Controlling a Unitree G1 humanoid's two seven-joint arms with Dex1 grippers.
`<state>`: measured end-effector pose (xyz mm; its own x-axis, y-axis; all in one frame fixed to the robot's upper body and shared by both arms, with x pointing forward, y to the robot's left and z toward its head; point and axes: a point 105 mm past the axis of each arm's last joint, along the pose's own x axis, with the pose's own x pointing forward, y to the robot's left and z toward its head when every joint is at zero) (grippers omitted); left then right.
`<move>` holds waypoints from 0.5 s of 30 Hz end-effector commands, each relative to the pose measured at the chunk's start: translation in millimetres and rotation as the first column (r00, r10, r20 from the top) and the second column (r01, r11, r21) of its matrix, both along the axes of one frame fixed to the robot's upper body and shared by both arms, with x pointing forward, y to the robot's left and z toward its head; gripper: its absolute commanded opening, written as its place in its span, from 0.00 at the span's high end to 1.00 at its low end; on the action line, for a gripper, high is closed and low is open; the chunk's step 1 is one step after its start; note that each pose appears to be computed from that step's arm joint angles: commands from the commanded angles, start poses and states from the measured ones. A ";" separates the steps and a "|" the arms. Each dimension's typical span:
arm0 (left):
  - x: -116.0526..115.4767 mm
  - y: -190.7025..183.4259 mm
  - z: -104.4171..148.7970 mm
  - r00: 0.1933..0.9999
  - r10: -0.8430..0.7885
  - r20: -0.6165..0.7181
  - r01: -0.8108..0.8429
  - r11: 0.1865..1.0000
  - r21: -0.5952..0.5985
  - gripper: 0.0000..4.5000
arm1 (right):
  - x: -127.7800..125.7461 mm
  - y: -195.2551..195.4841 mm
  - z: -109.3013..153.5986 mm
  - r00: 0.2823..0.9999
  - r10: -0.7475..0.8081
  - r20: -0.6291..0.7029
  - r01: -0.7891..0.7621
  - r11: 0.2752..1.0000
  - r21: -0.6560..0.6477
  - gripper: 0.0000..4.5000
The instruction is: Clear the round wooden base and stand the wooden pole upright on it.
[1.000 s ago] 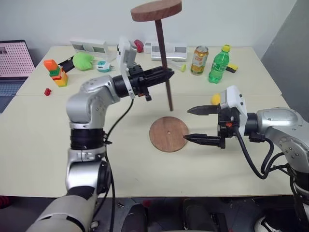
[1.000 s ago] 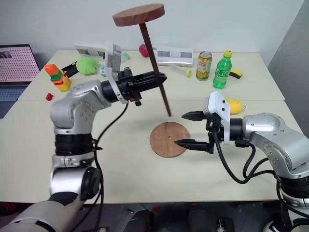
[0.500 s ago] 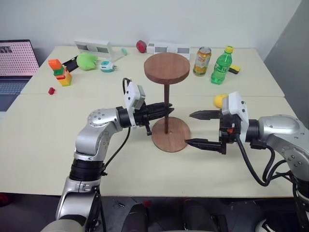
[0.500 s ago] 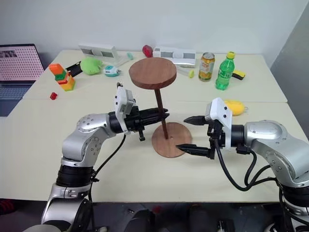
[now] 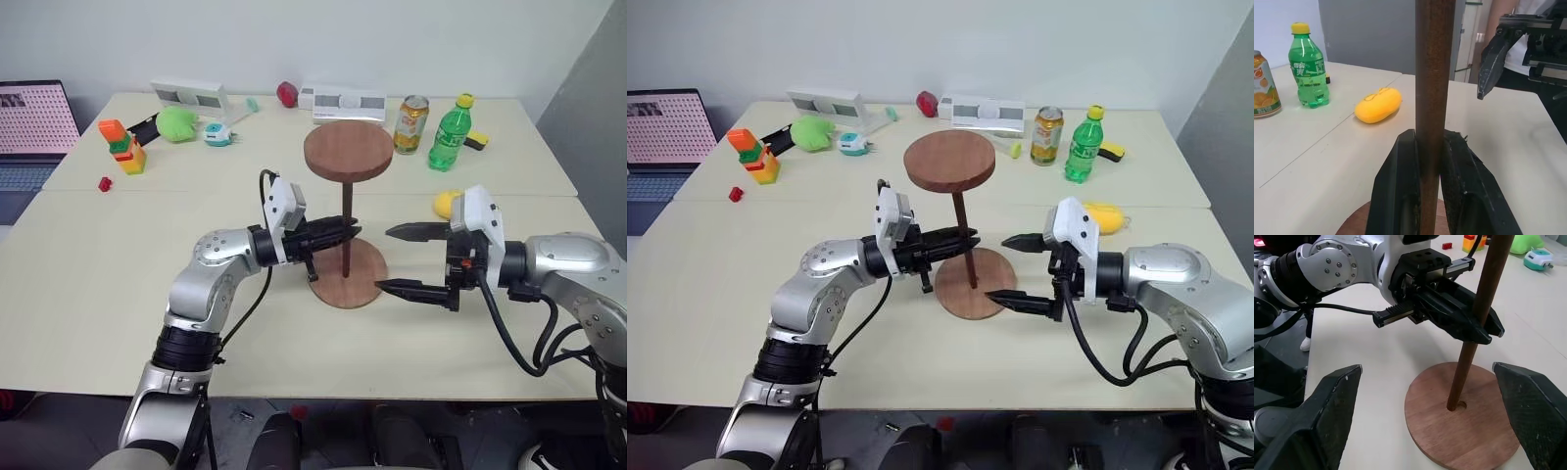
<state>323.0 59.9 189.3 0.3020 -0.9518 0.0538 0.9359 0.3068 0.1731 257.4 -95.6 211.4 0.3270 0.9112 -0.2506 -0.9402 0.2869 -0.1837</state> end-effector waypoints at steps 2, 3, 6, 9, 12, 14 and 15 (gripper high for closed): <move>3.4 -2.6 0.6 0.999 0.009 0.032 -0.009 1.000 0.001 0.95 | -5.5 -0.3 10.4 0.999 0.002 0.049 -0.002 1.000 0.006 0.00; 4.8 -2.3 0.0 0.999 0.013 0.039 -0.014 1.000 0.008 0.95 | -5.5 -0.6 10.5 0.999 0.001 0.049 -0.001 1.000 0.006 0.00; 8.7 -1.1 -1.5 0.999 0.025 0.046 -0.025 1.000 0.015 0.95 | -5.6 -1.3 10.8 0.999 -0.001 0.050 0.001 1.000 0.003 0.00; 8.6 -2.6 -5.0 0.999 0.014 0.039 -0.015 1.000 0.023 0.95 | -4.5 -2.2 10.2 0.999 -0.004 0.052 0.004 1.000 -0.003 0.00; 6.1 -3.3 -9.4 0.999 0.005 0.054 -0.008 0.999 0.051 0.95 | -3.4 -2.5 10.6 0.998 -0.009 0.056 0.009 1.000 0.001 0.00; 6.4 -2.2 -9.9 0.999 0.005 0.036 -0.007 0.999 0.046 0.95 | -3.1 -2.0 10.9 0.998 -0.010 0.056 0.010 1.000 0.005 0.00; 6.5 -2.1 -10.0 1.000 0.005 0.029 -0.006 0.999 0.043 0.95 | -2.9 -1.9 11.0 0.998 -0.010 0.056 0.009 1.000 0.006 0.00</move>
